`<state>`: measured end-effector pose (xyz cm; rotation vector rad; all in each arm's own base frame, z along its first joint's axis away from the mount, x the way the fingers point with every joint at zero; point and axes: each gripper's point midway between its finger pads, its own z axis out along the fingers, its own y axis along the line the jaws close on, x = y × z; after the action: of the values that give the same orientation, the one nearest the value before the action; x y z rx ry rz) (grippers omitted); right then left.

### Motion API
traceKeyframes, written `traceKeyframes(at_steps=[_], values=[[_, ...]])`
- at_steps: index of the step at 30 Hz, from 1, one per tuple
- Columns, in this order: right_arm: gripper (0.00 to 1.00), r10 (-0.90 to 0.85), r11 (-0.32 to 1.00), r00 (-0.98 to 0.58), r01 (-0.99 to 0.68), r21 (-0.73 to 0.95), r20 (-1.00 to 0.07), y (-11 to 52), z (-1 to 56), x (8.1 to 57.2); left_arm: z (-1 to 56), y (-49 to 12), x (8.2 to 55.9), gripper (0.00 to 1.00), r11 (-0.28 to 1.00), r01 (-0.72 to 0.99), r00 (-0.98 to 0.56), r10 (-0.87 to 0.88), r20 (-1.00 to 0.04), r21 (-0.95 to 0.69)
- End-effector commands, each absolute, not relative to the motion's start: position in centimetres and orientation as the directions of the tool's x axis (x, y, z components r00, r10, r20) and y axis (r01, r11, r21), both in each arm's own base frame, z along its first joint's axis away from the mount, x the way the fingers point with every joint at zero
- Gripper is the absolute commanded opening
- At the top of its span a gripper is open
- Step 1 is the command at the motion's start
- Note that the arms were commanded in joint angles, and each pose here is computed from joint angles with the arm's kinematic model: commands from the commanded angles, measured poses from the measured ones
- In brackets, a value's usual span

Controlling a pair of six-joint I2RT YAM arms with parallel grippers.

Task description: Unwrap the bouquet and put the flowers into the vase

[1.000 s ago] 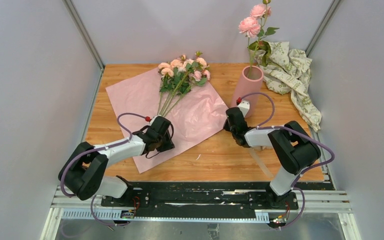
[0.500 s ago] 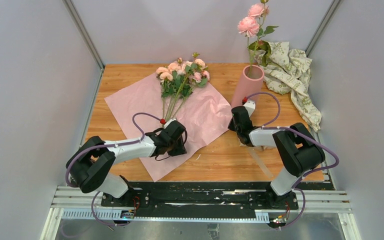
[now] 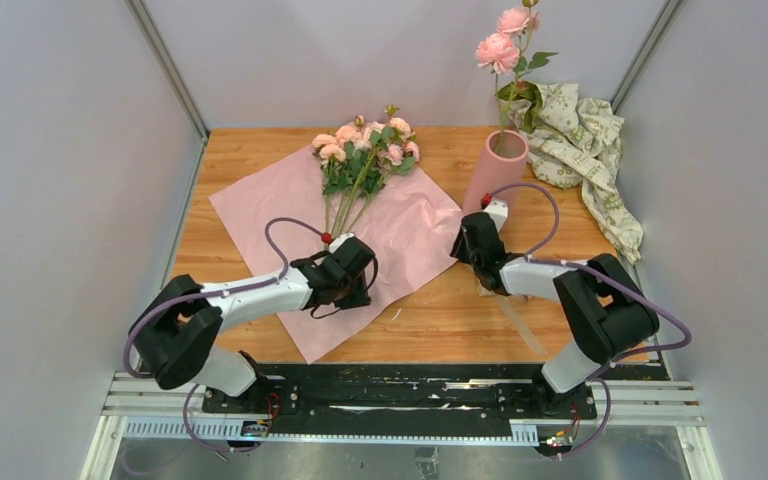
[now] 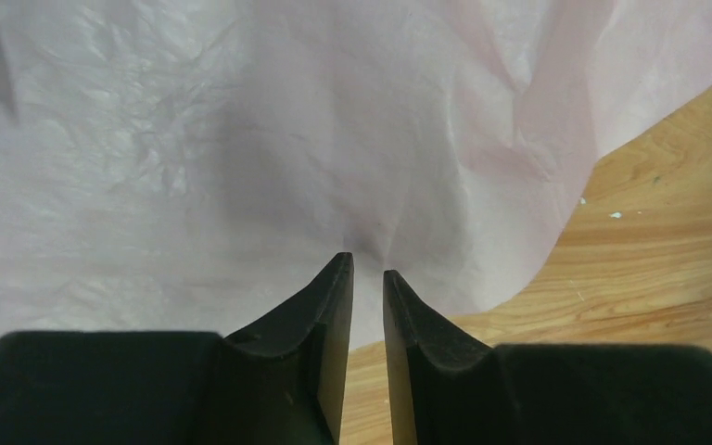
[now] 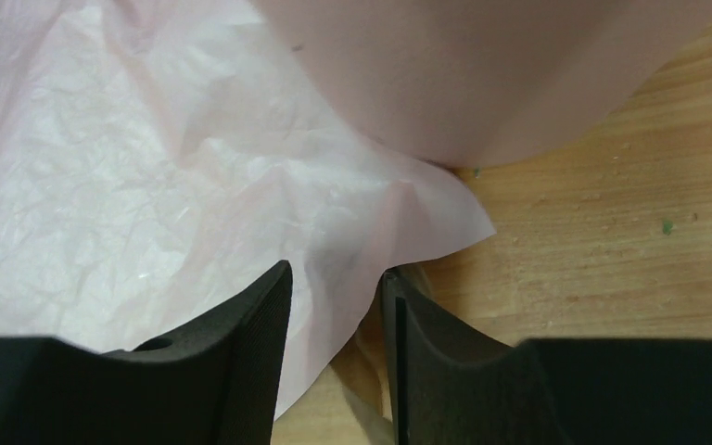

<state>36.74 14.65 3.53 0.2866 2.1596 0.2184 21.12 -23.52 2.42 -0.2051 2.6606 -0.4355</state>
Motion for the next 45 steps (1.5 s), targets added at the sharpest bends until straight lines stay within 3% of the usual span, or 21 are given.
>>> traceKeyframes(at_steps=[1,8,13,17,19,23,27,33,45], values=[[0.46,0.205,0.976,-0.563,0.058,0.21,-0.801,16.4,5.2,34.9,7.9,-22.6,23.2,0.29,0.957,-0.024,-0.824,-0.183,-0.536,-0.29],[0.59,0.098,0.993,-0.491,-0.004,0.115,-0.866,18.7,9.6,32.0,15.3,-21.7,27.2,0.36,0.98,0.015,-0.74,-0.123,-0.661,-0.2],[0.7,0.028,0.998,-0.469,-0.029,0.047,-0.883,19.1,11.3,29.9,16.1,-18.8,32.4,0.8,0.984,-0.069,-0.716,-0.163,-0.679,-0.164],[0.71,0.021,0.998,-0.454,-0.043,0.045,-0.891,18.8,12.3,29.0,15.6,-15.8,36.3,0.91,0.985,-0.152,-0.717,-0.168,-0.677,-0.084],[0.67,0.021,0.997,-0.443,-0.061,0.053,-0.897,19.3,13.0,29.3,15.3,-14.6,38.4,0.91,0.982,-0.185,-0.713,-0.156,-0.684,-0.032],[0.48,-0.025,0.994,-0.436,-0.104,0.023,-0.9,21.3,13.7,30.8,12.8,-14.1,41.8,0.83,0.987,-0.143,-0.762,-0.065,-0.644,0.069],[0.4,-0.054,0.99,-0.438,-0.142,0.009,-0.897,23.3,14.1,32.1,11.4,-15.4,43.5,0.77,0.995,-0.069,-0.779,-0.006,-0.626,0.076],[0.35,-0.062,0.986,-0.452,-0.168,0.017,-0.89,24.6,13.5,32.8,9.5,-16.8,43.6,0.63,0.997,0.047,-0.793,0.071,-0.605,0.056],[0.32,-0.06,0.986,-0.467,-0.167,0.022,-0.882,24.5,12.7,32.8,5.4,-16.1,43.5,0.51,0.991,0.061,-0.827,0.119,-0.55,0.123]])
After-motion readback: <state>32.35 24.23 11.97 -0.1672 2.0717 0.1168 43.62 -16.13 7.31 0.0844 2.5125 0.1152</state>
